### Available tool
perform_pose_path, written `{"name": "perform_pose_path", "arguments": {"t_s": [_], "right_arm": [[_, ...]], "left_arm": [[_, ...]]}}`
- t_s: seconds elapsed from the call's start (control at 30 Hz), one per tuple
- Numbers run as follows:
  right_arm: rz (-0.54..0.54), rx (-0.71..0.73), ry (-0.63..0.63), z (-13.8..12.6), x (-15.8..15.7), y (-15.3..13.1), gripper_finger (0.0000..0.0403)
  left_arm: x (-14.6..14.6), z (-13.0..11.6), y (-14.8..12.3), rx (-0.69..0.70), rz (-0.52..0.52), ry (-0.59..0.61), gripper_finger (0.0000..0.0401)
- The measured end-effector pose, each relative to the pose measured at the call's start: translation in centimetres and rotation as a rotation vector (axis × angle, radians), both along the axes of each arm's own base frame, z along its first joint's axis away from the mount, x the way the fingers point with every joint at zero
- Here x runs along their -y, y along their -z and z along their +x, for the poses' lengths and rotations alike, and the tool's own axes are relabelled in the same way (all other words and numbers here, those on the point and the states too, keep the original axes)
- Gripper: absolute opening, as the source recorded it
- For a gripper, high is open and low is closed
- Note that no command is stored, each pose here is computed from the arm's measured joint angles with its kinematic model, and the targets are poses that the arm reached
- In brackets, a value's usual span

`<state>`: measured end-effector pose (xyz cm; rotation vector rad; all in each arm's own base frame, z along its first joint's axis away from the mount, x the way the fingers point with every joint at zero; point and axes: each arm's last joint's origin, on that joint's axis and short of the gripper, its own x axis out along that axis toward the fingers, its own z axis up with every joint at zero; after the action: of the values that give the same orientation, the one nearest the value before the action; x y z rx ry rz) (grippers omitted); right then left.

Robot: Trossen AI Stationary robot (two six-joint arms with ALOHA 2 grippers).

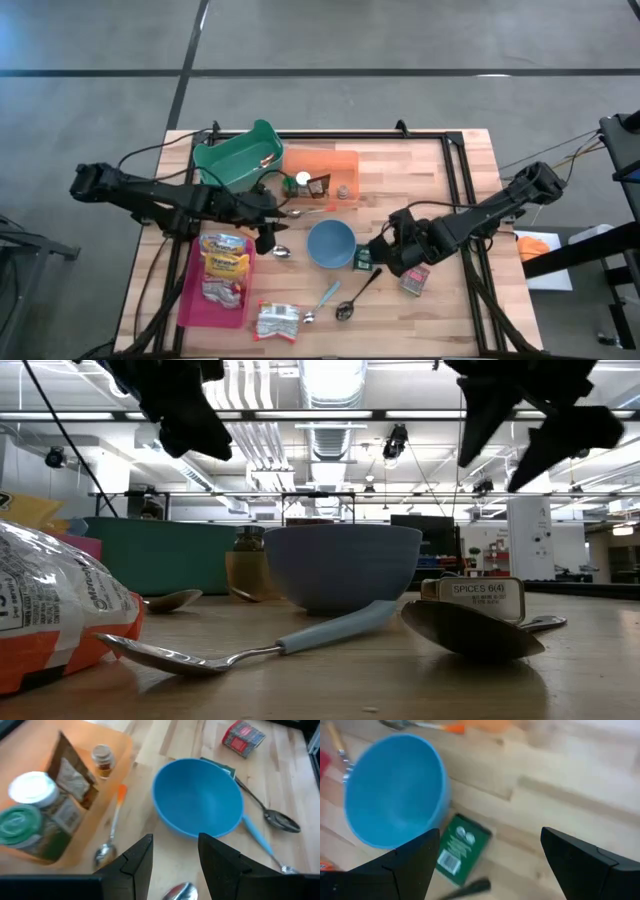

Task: Pick & Place Food Item
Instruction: Put the black spoon into the green bin

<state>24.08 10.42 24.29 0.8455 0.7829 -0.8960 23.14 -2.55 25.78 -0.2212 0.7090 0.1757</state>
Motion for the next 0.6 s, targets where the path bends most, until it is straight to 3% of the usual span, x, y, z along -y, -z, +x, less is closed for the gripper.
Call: {"name": "perform_pose_path", "arguments": {"t_s": [0.1,0.2,0.4,0.6], "right_arm": [[0.062,0.003,0.059,0.0,-0.1,0.0,0.0344],[0.061,-0.001,0.041,0.5,-0.4,0.0,0.0344],[-0.038,-0.065,-0.316,3.4,-3.0,0.7,0.0343],[-0.127,-0.202,-0.688,7.1,-6.2,1.8,0.0343]], "left_arm": [[-0.1,-0.7,-0.7,0.018,0.034,0.025,0.0159],[-0.2,-1.4,-1.6,0.055,0.068,0.057,0.0159],[-0.4,-3.0,-3.0,0.111,0.157,0.13,0.0159],[-0.6,-4.1,-4.1,0.167,0.179,0.146,0.0159]]}}
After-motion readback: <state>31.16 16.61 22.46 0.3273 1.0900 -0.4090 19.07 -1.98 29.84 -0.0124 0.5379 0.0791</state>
